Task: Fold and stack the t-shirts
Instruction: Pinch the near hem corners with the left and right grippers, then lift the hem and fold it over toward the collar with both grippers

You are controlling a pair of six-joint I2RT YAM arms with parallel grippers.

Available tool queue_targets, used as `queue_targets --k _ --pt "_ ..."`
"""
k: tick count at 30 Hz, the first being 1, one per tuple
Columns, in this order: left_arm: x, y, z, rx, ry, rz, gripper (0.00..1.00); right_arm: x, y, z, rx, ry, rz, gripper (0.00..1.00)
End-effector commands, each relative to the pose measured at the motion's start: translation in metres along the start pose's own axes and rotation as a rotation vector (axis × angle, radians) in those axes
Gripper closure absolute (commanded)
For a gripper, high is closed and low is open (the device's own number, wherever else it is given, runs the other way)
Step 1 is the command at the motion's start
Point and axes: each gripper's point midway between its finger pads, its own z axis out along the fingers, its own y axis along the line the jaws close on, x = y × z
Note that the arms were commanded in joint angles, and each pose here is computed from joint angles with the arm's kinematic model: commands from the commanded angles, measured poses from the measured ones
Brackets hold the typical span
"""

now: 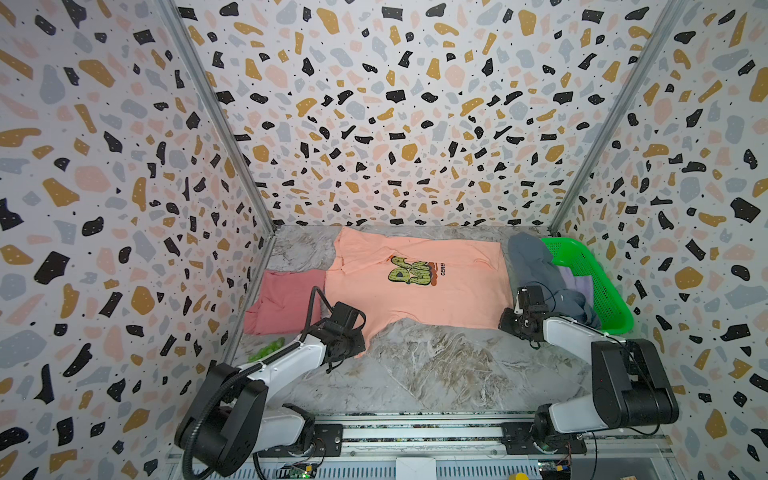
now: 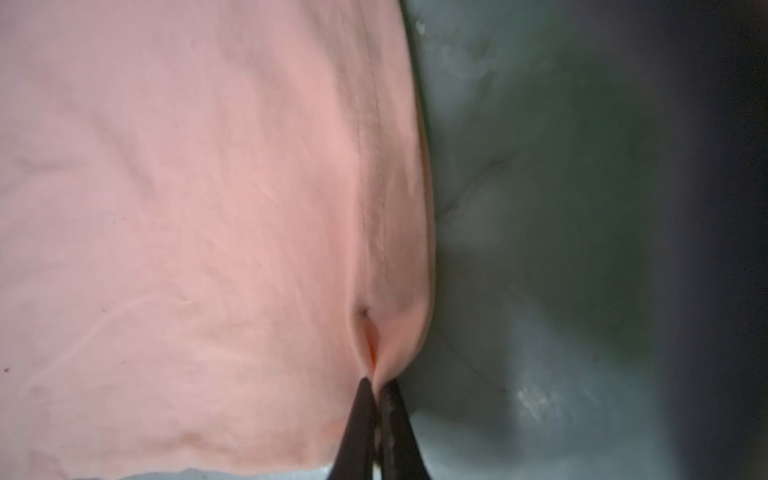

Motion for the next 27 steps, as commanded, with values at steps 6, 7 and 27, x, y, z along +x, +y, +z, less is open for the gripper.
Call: queue_targets --k 6,7,27 --pt "0.001 0.018 -0.053 -0.061 -0.057 -0.022 1.00 0.005 0.001 -0.047 -0.003 -0.009 -0.015 1.00" --pt "-0.001 0.018 -0.059 -0.050 -0.072 -0.030 1.00 0.005 0.000 -0.050 0.001 -0.016 -0.012 1.00" --pt "-0.167 -0.068 -0.122 0.062 -0.385 0.091 1.00 -0.114 0.054 -0.076 -0.098 -0.275 0.005 1.00"
